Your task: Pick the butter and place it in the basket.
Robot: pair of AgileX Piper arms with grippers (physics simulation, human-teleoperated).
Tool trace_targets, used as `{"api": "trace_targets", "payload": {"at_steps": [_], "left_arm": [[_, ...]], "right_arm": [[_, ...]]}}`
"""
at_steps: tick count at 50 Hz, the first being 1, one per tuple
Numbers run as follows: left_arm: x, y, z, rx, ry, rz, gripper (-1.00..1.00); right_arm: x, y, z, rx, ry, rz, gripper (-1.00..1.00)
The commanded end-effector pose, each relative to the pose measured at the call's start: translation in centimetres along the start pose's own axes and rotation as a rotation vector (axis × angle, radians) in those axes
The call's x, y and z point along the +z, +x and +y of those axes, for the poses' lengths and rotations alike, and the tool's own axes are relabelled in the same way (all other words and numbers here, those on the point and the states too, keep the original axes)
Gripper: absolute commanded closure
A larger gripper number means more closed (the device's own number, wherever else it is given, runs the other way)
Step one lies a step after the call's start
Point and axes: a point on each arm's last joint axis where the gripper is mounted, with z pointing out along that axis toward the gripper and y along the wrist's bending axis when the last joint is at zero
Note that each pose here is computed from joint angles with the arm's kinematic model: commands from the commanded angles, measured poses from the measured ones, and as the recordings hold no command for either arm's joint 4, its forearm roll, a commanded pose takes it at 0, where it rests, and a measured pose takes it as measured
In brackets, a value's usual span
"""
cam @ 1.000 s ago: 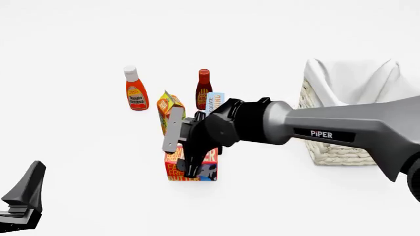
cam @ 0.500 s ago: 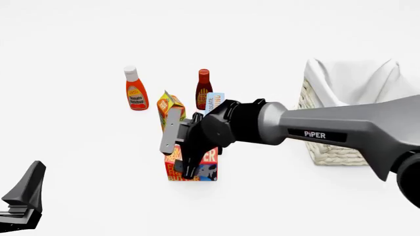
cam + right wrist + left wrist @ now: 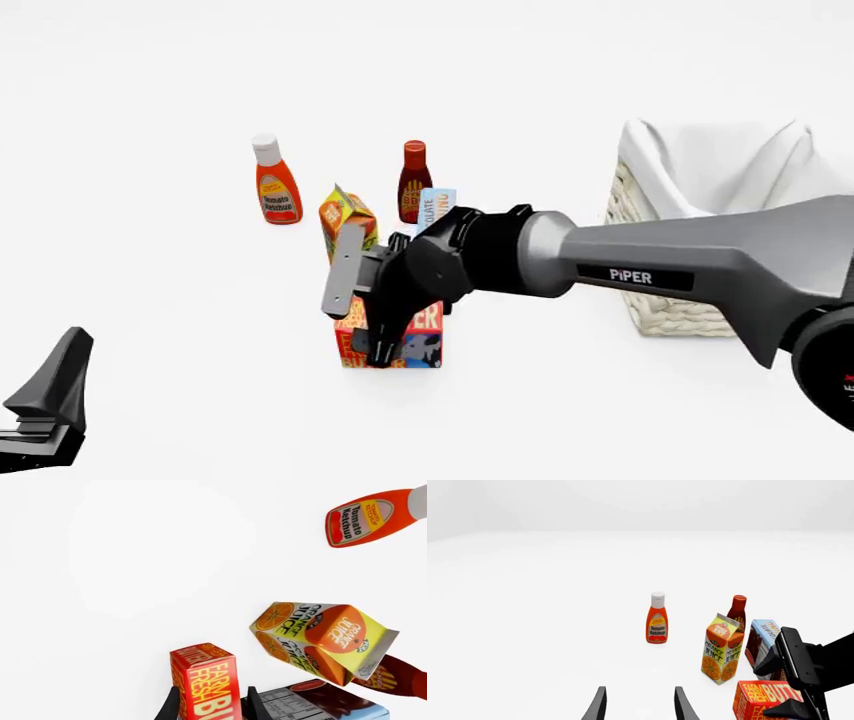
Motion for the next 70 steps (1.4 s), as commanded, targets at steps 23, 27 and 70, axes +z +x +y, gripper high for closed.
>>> {"api": "trace_targets", "payload": {"at_steps": [23,27,70], "left_arm": [[0.0,0.0,0.0,0.000,0.000,0.000,-1.00],[0.0,0.0,0.0,0.000,0.000,0.000,-1.00],[0.0,0.0,0.0,0.000,0.000,0.000,-1.00]], "right_arm": [[1.1,0.5,-0.1,0.001,-0.003,0.012,-1.00],[1.1,0.5,-0.2,0.004,-0.002,0.011,-1.00],[3.2,1.1,0.1,0.023,-0.034,0.054,-1.00]]}}
